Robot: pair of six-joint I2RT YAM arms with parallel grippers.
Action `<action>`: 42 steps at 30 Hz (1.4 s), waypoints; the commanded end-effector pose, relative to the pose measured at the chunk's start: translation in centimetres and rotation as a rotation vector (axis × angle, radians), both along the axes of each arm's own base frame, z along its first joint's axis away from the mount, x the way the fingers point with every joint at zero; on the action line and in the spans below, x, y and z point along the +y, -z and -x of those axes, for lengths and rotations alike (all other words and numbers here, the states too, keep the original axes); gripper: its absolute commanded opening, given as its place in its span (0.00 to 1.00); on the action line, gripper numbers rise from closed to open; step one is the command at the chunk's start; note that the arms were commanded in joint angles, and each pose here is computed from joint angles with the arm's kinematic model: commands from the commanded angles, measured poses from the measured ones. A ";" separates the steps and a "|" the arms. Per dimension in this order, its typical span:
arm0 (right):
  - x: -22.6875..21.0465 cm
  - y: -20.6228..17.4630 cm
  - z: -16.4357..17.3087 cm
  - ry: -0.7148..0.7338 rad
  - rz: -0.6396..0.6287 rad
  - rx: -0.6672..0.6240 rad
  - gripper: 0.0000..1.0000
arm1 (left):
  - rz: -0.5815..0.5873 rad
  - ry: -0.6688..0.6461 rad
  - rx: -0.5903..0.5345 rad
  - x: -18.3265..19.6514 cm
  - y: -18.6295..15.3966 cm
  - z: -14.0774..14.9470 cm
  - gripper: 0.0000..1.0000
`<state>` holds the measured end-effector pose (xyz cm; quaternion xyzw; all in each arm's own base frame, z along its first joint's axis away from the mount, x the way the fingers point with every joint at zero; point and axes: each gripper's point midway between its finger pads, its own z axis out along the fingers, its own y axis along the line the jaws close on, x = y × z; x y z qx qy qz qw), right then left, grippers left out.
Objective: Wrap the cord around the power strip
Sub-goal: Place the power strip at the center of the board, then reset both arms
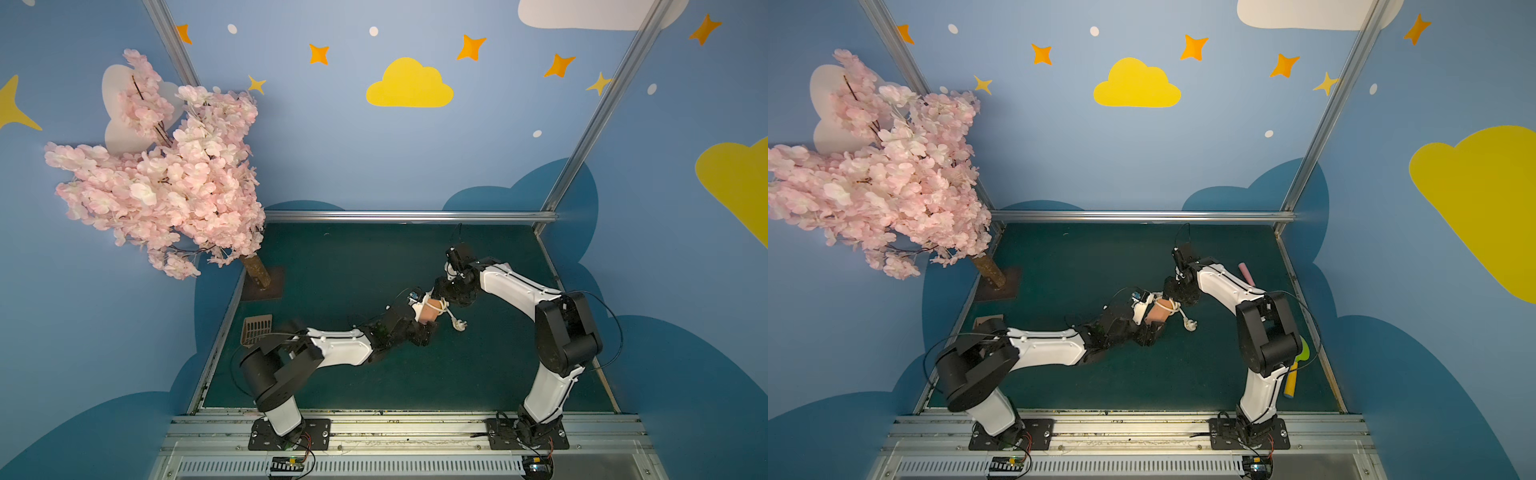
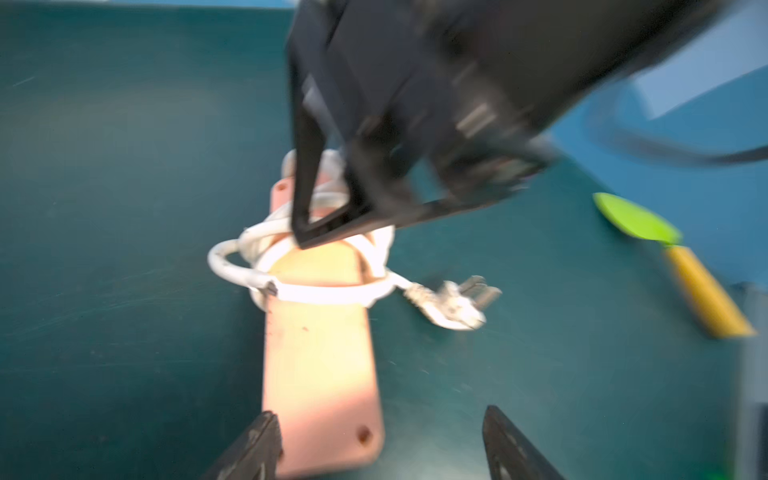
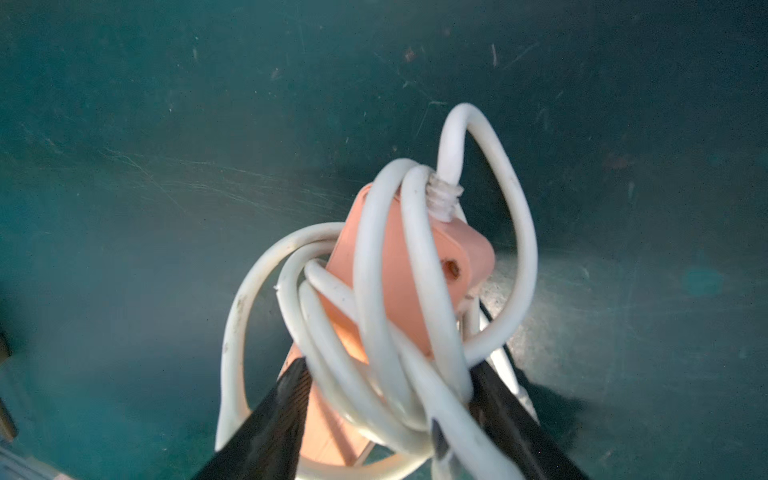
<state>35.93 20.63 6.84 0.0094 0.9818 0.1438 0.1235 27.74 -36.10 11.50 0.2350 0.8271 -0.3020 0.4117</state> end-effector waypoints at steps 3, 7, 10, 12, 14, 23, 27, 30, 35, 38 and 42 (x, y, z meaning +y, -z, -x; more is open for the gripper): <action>-1.9 -0.4 0.4 -0.060 0.095 -0.054 0.75 | -0.032 0.012 0.112 3.9 0.0 2.3 0.77; -2.1 -2.4 0.4 -0.070 0.106 -0.076 0.81 | -0.041 -0.042 0.083 6.5 -0.9 1.6 0.77; -2.2 -3.4 0.5 -0.078 0.108 -0.066 0.86 | -0.023 -0.082 0.066 8.1 -1.8 0.8 0.77; -2.3 -4.5 0.8 -0.083 0.094 -0.085 0.88 | -0.029 -0.118 0.048 9.4 -2.7 0.3 0.77; -2.2 -6.1 0.9 -0.087 0.056 -0.131 0.88 | -0.042 -0.179 0.023 11.4 -3.4 -0.3 0.77; -5.9 -10.4 0.0 0.001 0.087 -0.281 0.88 | -0.053 -0.537 -0.184 22.2 -6.7 -4.3 0.78; -10.1 -12.0 -0.3 0.081 0.200 -0.473 0.88 | -0.173 -0.730 -0.275 27.4 -6.5 -4.8 0.81; -13.8 -12.7 -0.8 0.164 0.292 -0.720 0.89 | -0.338 -0.858 -0.339 31.4 -6.7 -5.1 0.84; -19.4 -10.6 -1.9 0.249 0.436 -0.853 0.90 | -0.449 -1.142 -0.379 39.1 -5.8 -5.6 0.85; -21.8 -7.8 -1.9 0.307 0.474 -0.772 0.90 | -0.422 -1.183 -0.308 41.7 -3.6 -6.0 0.85; -21.8 -6.2 -3.1 0.304 0.437 -0.817 0.90 | -0.238 -1.086 -0.232 41.5 0.3 -7.6 0.86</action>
